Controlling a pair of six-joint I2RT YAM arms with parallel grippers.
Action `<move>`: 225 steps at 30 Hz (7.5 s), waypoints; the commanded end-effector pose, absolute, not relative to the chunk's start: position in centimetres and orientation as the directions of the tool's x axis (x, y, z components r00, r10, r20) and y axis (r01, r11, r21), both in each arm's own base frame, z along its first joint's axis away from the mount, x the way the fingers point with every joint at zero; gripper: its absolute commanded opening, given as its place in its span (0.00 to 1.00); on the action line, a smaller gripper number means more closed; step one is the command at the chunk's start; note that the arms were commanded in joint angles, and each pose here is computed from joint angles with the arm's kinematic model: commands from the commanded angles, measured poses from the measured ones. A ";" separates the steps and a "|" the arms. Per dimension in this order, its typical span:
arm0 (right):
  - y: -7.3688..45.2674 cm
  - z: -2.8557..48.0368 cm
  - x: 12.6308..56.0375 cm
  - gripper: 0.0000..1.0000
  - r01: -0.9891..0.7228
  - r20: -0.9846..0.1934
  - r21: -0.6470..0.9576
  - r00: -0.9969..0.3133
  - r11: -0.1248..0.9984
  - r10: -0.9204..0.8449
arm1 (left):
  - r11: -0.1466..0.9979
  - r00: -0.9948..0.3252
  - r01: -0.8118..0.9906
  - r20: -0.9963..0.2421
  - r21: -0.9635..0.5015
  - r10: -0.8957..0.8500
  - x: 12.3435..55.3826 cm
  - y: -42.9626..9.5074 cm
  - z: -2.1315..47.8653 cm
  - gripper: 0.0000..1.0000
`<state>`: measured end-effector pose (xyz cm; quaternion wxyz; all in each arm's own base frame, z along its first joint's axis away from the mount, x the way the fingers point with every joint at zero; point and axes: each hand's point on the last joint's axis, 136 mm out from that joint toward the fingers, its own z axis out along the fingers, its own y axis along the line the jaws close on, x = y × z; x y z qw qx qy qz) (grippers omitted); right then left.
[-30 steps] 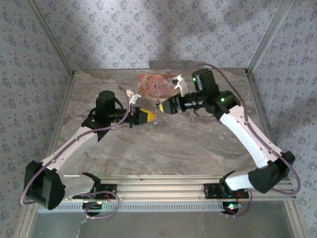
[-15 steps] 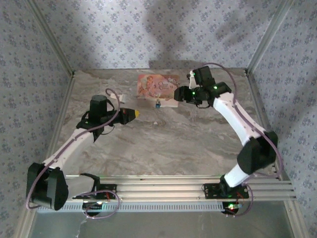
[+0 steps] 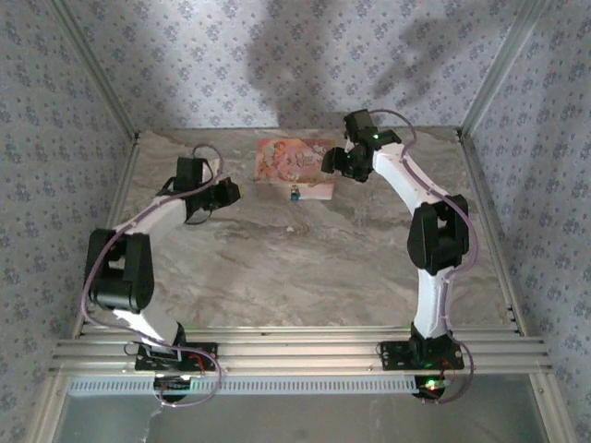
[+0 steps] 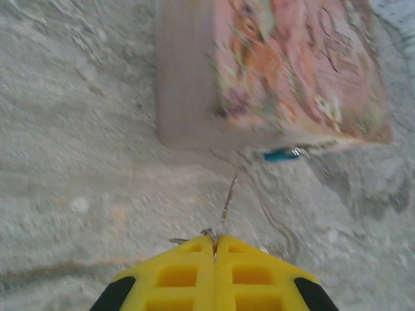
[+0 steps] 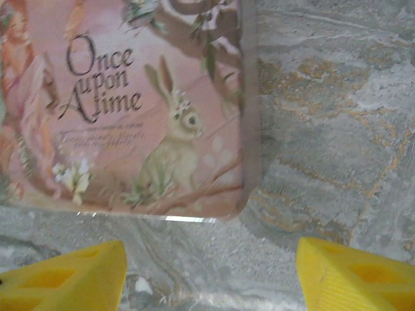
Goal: Unlock a padlock with a key
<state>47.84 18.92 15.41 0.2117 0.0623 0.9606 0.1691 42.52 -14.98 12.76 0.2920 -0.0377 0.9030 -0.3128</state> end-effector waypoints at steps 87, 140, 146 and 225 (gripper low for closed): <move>31.1 8.0 37.4 0.49 -0.037 -0.659 0.105 -0.751 0.994 0.042 | 0.611 -0.736 0.516 -0.676 -0.600 -0.042 24.6 -20.5 13.1 0.00; 31.9 8.5 35.8 0.00 -0.239 -0.591 0.098 -0.795 0.966 -0.137 | 0.547 -0.683 0.617 -0.730 -0.566 0.016 22.1 -21.8 12.1 0.00; 32.6 9.9 33.9 0.00 -0.303 -0.539 0.218 -0.830 0.928 -0.144 | 0.514 -0.664 0.657 -0.746 -0.552 0.049 22.2 -23.2 11.7 0.00; 30.4 18.8 30.9 0.00 0.006 -0.218 0.777 -0.936 0.630 0.278 | 0.360 -0.683 0.683 -0.731 -0.635 0.006 27.0 -29.6 13.1 0.00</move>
